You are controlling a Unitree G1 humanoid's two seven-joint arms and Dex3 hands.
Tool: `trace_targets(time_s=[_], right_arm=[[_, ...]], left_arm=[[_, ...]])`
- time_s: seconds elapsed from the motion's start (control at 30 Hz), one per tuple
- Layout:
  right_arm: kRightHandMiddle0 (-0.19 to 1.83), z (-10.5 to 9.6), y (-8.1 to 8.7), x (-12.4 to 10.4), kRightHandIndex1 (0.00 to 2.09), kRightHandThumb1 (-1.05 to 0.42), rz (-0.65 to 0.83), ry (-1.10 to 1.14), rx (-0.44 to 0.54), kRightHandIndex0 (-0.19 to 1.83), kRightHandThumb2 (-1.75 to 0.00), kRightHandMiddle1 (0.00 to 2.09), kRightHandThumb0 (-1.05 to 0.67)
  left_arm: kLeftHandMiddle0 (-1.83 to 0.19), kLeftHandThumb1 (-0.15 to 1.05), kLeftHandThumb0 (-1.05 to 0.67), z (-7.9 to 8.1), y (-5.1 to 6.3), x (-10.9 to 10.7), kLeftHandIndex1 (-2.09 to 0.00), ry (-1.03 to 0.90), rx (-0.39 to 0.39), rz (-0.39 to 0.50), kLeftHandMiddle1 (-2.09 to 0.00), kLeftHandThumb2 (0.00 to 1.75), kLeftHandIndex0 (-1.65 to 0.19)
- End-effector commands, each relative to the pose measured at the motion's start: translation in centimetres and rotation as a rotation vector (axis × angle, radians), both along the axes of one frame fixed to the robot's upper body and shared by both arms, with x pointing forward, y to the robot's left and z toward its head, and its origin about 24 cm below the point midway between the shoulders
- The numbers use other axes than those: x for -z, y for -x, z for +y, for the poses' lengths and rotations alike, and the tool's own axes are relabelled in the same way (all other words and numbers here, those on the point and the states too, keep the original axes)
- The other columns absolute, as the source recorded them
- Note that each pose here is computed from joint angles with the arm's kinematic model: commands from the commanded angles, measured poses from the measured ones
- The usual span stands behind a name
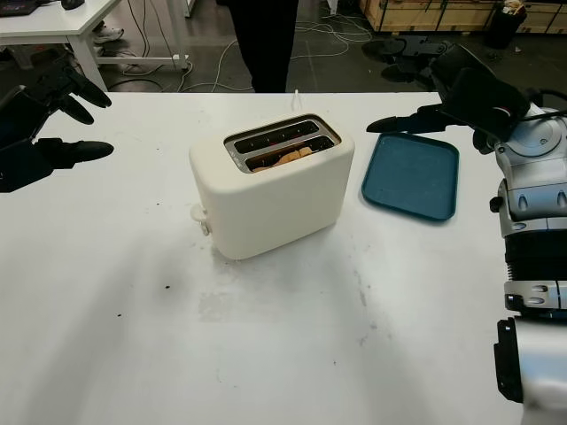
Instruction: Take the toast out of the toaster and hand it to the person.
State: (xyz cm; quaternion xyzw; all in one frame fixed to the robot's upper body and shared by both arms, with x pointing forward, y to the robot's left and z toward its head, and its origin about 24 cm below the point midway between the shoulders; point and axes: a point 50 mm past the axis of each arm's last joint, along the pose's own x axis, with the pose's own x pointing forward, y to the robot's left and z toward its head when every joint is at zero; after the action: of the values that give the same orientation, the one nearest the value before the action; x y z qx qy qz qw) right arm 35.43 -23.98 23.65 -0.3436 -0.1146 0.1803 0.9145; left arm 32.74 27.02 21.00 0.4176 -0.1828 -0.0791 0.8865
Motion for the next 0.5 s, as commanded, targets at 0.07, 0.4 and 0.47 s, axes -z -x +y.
trace_targets(time_s=[0.07, 0.4, 0.47], right_arm=[[0.38, 0.16, 0.04, -0.63, 0.65, -0.68, -0.020, 0.007, -0.006, 0.01, 0.00, 0.00, -0.61], [0.39, 0.31, 0.03, -0.56, 0.65, -0.68, -0.027, 0.006, -0.011, 0.01, 0.00, 0.02, -0.63], [0.38, 0.30, 0.02, -0.58, 0.65, -0.68, -0.025, 0.009, -0.014, 0.01, 0.00, 0.01, -0.64]], left_arm=[[0.00, 0.92, -1.05, 0.20, 0.16, 0.10, -1.50, 0.010, -0.007, -0.001, -1.65, 0.22, 0.00], [0.00, 0.92, -1.05, 0.26, 0.20, 0.09, -1.49, 0.010, -0.008, 0.003, -1.63, 0.21, 0.00], [0.00, 0.92, -1.05, 0.24, 0.21, 0.07, -1.49, 0.004, -0.007, 0.003, -1.63, 0.21, 0.00]])
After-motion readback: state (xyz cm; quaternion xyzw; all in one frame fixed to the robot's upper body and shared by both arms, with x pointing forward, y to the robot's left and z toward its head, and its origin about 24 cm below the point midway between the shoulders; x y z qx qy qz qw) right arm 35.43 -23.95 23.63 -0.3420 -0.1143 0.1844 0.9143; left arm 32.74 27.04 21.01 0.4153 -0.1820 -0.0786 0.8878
